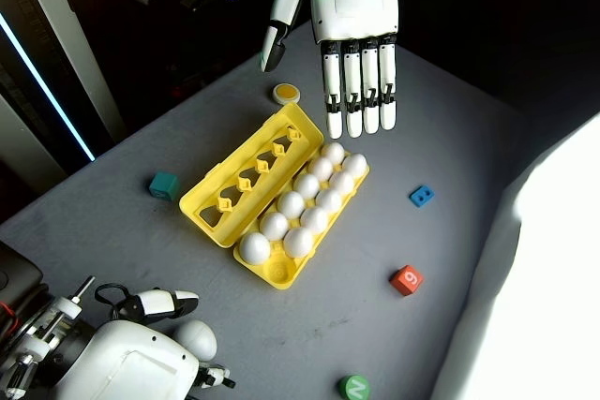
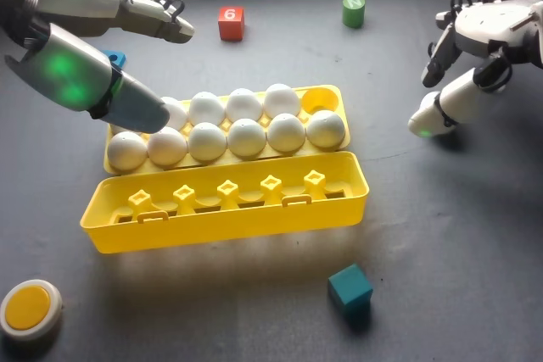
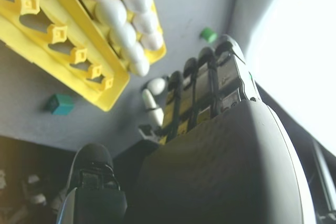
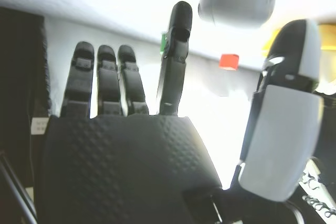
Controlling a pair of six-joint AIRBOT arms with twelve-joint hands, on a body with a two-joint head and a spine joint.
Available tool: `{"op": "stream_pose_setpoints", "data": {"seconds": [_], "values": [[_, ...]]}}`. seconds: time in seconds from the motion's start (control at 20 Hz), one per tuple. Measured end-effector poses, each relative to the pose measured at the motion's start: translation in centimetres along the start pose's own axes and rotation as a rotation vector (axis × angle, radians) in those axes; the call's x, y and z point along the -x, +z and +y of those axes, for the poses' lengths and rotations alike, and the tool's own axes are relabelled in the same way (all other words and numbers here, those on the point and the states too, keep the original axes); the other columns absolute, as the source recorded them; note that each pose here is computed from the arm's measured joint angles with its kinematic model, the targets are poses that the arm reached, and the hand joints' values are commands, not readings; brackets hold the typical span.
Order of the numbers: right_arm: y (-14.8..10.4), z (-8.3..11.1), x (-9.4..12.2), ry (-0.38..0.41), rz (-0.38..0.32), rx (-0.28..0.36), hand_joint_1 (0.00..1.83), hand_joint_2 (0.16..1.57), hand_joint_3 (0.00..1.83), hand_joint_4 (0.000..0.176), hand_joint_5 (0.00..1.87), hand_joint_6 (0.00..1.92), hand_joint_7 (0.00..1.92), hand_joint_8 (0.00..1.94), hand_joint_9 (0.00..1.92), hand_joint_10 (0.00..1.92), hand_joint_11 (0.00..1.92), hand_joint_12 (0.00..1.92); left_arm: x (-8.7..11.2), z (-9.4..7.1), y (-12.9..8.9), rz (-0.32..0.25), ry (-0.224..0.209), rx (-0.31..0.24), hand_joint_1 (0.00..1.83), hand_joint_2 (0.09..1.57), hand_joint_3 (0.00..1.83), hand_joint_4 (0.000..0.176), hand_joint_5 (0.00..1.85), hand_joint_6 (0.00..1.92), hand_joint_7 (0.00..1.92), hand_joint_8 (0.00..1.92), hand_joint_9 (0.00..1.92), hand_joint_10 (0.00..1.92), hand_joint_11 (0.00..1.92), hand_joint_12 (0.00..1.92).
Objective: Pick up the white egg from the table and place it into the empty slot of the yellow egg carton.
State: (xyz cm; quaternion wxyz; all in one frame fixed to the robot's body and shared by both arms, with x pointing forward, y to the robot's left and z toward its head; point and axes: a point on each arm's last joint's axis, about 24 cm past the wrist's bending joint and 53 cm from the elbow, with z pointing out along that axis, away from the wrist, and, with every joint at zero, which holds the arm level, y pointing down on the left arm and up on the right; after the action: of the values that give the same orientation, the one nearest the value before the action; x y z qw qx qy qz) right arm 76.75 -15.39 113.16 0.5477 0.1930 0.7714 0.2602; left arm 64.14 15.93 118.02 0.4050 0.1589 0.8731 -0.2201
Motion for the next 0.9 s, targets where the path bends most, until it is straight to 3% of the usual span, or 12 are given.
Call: {"op": "stream_pose_setpoints", "data": {"seconds": [0.05,0.1,0.2,0.4,0.45,0.55,0.7,0.8,0.9], "values": [[0.04,0.14,0.03,-0.002,-0.002,0.003,0.77,0.72,0.0,0.127,0.88,0.0,0.1,0.02,0.0,0.0,0.0,0.0,0.03,0.0,0.0,-0.001,0.0,0.0,0.0,1.15,0.01,0.0,0.04,0.0,0.02,0.0,0.0,0.0,0.0,0.0],[0.04,0.13,0.04,-0.001,-0.001,0.003,0.75,0.74,0.01,0.138,0.86,0.0,0.06,0.0,0.0,0.0,0.0,0.0,0.03,-0.01,0.0,-0.001,0.0,0.0,0.0,1.14,0.0,0.0,0.04,0.0,0.02,0.0,0.0,0.0,0.0,0.0],[0.05,0.08,0.04,-0.002,-0.002,0.001,0.76,0.74,0.01,0.141,0.86,0.0,0.0,0.0,0.0,0.0,0.0,0.0,0.01,0.03,-0.01,-0.001,0.0,0.001,0.0,1.14,0.0,0.0,0.04,0.0,0.02,0.0,0.0,0.0,0.0,0.0],[0.1,-0.21,0.13,-0.015,-0.004,-0.004,0.78,0.75,0.01,0.134,0.85,0.0,0.06,0.02,0.0,0.0,0.0,0.0,0.02,0.0,0.0,-0.001,0.0,0.0,0.0,1.14,0.0,0.0,0.04,0.0,0.03,0.01,0.01,0.0,0.01,0.01],[0.1,-0.23,0.13,-0.019,-0.004,-0.005,0.81,0.75,0.01,0.114,0.88,0.01,0.05,0.01,0.0,0.0,0.0,0.0,0.02,0.0,0.0,-0.001,0.0,0.0,0.0,1.15,0.0,0.0,0.03,0.0,0.02,0.0,0.0,0.0,0.0,0.0],[0.09,-0.41,0.0,-0.023,-0.002,-0.008,0.81,0.76,0.01,0.113,0.88,0.01,0.05,0.01,0.0,0.0,0.0,0.0,0.01,0.02,-0.01,0.0,0.0,0.0,0.0,1.15,0.0,0.0,0.03,0.0,0.02,0.0,0.0,0.0,0.0,0.0],[0.1,-0.69,-0.16,-0.028,0.001,-0.012,0.79,0.76,0.01,0.133,0.89,0.01,0.01,0.0,0.0,0.0,0.0,0.0,0.02,0.0,0.0,-0.001,0.0,0.0,0.0,1.15,0.0,0.0,0.03,0.0,0.03,0.0,0.01,0.0,0.01,0.0],[0.11,-0.72,-0.16,-0.027,0.002,-0.013,0.88,0.77,0.01,0.115,1.01,0.04,0.01,0.0,0.0,0.0,0.0,0.0,0.02,0.0,0.0,-0.001,0.0,0.0,0.0,1.15,0.0,0.0,0.03,0.0,0.03,0.0,0.02,0.01,0.01,0.01],[0.11,-0.72,-0.16,-0.027,0.002,-0.013,0.96,0.78,0.0,0.131,1.12,0.03,0.0,0.0,0.0,0.0,0.0,0.0,0.02,0.0,0.0,-0.001,0.0,0.0,0.0,1.14,0.0,0.0,0.03,0.0,0.03,0.0,0.02,0.01,0.02,0.01]]}}
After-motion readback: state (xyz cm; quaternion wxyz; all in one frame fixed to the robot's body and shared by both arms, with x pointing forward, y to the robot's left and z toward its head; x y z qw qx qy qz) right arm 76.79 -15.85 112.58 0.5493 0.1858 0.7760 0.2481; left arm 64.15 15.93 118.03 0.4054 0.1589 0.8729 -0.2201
